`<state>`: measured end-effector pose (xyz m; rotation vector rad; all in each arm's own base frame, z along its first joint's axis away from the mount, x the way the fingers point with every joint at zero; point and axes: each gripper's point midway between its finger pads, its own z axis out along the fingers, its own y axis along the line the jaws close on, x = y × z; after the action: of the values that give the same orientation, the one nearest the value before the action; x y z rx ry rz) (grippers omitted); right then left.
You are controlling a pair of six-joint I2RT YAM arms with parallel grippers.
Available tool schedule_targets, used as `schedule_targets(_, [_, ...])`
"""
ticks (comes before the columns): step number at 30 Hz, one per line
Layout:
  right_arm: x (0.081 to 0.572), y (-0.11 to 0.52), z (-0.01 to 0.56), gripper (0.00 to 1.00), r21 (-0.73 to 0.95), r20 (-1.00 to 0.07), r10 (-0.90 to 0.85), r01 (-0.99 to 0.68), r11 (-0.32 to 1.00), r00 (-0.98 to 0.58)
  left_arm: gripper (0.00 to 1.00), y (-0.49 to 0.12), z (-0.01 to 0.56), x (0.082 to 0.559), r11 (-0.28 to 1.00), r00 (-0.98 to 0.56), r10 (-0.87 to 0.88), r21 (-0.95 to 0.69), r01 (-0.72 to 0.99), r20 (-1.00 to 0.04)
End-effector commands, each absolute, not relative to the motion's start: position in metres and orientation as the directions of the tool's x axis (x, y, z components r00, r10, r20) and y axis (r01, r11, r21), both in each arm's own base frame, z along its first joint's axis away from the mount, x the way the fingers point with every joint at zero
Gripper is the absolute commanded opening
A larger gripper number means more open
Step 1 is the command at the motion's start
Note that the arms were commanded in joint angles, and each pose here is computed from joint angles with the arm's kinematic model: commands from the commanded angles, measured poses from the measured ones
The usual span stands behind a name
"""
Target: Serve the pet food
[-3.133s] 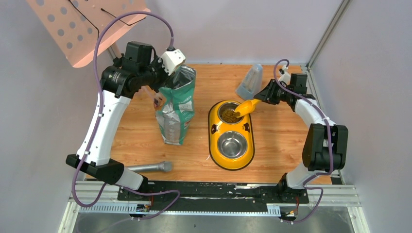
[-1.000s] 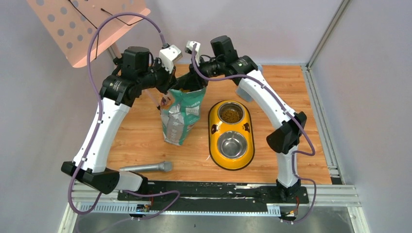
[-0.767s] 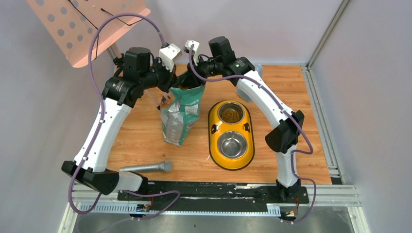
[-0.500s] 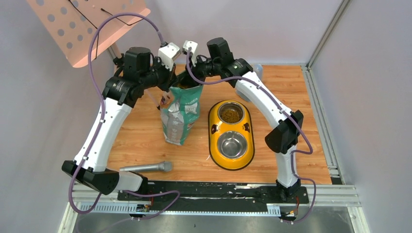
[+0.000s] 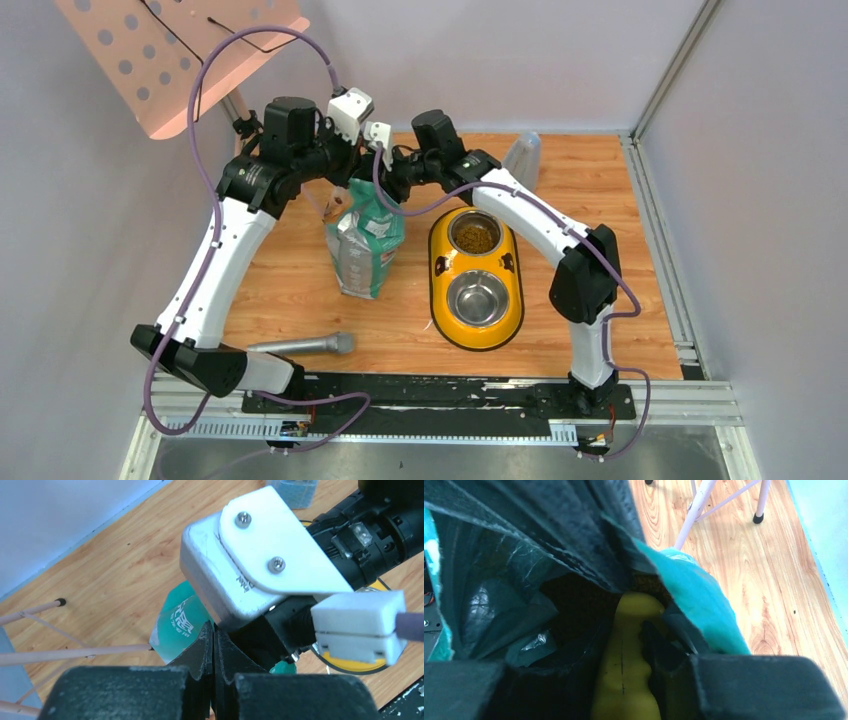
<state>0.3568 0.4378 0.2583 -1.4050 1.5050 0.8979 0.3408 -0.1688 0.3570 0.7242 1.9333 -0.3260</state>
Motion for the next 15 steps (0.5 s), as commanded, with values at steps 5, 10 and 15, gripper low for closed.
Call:
schedule_targets(5, [0.3,0.401,0.094,0.0,0.405,-0.596,-0.686,-0.894,0.191,-0.417,0.0,-0.168,0.366,0.339,0.793,-0.286,0.315,0.085,0.604,-0.905])
schedule_targets(10, [0.299,0.403,0.125,0.0,0.625,-0.502,-0.574,-0.73,0.276,-0.647,0.0,-0.149,0.346,0.349,0.851,-0.335,0.33,0.125,0.51,-0.883])
schedule_targets(15, [0.308,0.406,0.185,0.0,0.764,-0.466,-0.456,-0.605,0.226,-0.758,0.0,-0.142,0.34,0.354,0.857,-0.331,0.359,0.168,0.488,-0.873])
